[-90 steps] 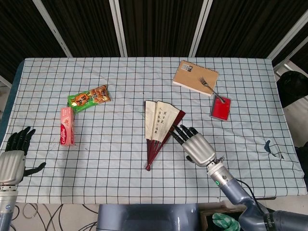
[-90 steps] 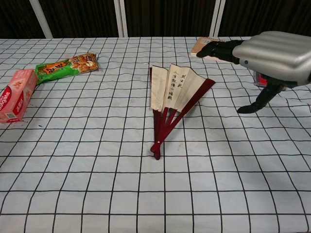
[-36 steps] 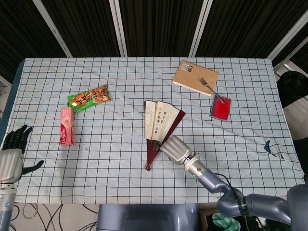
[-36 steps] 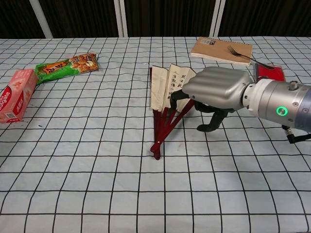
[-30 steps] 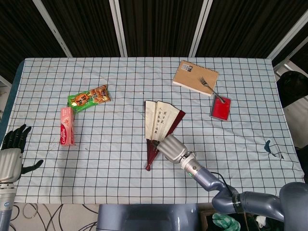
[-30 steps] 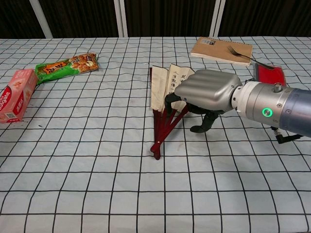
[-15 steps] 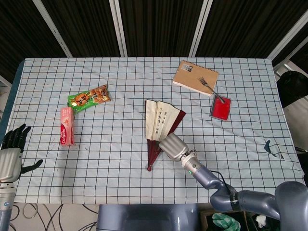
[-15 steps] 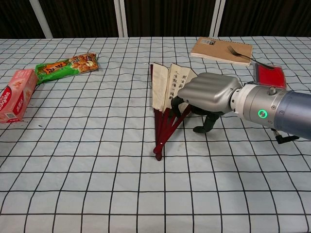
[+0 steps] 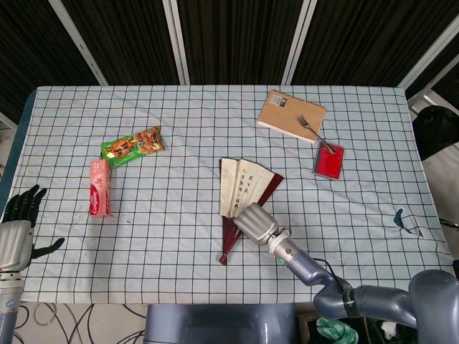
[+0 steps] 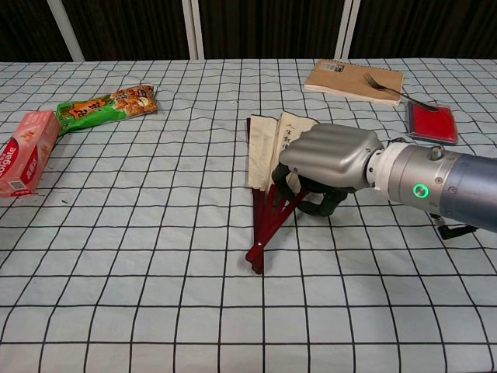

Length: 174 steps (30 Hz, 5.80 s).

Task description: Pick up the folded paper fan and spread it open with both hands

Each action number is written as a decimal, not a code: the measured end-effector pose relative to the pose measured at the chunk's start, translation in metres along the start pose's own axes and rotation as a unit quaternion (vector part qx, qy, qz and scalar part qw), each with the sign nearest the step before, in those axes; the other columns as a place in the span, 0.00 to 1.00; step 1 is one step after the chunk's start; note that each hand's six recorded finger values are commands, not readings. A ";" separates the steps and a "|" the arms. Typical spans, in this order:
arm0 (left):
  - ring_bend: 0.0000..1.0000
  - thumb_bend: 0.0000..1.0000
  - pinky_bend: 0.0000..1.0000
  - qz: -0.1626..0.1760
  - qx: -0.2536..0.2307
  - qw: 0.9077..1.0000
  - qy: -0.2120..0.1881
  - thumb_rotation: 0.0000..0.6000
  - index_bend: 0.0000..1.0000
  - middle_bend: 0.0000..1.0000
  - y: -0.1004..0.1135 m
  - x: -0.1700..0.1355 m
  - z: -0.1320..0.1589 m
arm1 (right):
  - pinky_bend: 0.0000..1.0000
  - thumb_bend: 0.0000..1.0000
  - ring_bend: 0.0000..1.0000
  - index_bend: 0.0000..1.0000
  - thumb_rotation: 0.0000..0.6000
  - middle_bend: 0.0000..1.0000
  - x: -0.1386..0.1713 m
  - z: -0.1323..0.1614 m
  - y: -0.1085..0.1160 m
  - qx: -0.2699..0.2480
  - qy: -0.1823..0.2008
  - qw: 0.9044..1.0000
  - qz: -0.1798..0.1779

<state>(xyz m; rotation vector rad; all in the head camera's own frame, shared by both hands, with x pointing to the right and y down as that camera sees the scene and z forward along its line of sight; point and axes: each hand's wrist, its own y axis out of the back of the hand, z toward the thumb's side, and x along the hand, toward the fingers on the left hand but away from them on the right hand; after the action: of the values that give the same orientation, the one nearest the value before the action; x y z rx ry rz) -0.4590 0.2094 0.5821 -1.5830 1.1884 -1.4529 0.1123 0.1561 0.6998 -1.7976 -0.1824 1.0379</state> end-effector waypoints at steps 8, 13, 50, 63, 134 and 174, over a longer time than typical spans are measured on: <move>0.00 0.02 0.00 -0.002 -0.002 1.000 -0.001 1.00 0.00 0.00 -0.001 -0.001 0.001 | 0.89 0.76 0.95 0.69 1.00 0.93 0.002 0.001 0.008 -0.004 0.005 1.000 -0.010; 0.00 0.02 0.00 -0.004 -0.011 1.000 -0.001 1.00 0.00 0.00 -0.001 -0.002 0.003 | 0.89 0.80 0.95 0.72 1.00 0.93 0.004 0.006 0.029 -0.030 0.012 0.999 -0.034; 0.00 0.04 0.00 -0.030 0.005 0.987 -0.156 1.00 0.05 0.00 0.005 0.067 0.132 | 0.89 0.87 0.95 0.84 1.00 0.93 -0.032 0.009 0.157 -0.323 -0.060 0.937 -0.115; 0.00 0.10 0.00 -0.017 -0.016 0.988 -0.156 1.00 0.13 0.00 0.004 0.091 0.144 | 0.89 0.88 0.95 0.84 1.00 0.93 -0.052 0.003 0.196 -0.358 -0.094 0.915 -0.157; 0.00 0.44 0.00 -0.074 -0.138 0.978 -0.141 1.00 0.47 0.17 -0.105 0.091 0.223 | 0.89 0.89 0.95 0.86 1.00 0.93 -0.042 0.039 0.240 -0.420 -0.086 0.888 -0.165; 0.00 0.51 0.01 0.034 -0.078 0.989 -0.124 1.00 0.57 0.19 -0.020 0.131 0.168 | 0.89 0.89 0.95 0.87 1.00 0.93 0.027 -0.104 0.192 -0.229 -0.206 0.925 -0.221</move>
<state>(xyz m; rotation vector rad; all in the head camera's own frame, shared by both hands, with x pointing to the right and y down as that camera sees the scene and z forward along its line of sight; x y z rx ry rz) -0.2954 0.0784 0.6231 -1.7526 1.2188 -1.1039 0.1421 0.0070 0.5399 -1.7908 -1.1174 1.0805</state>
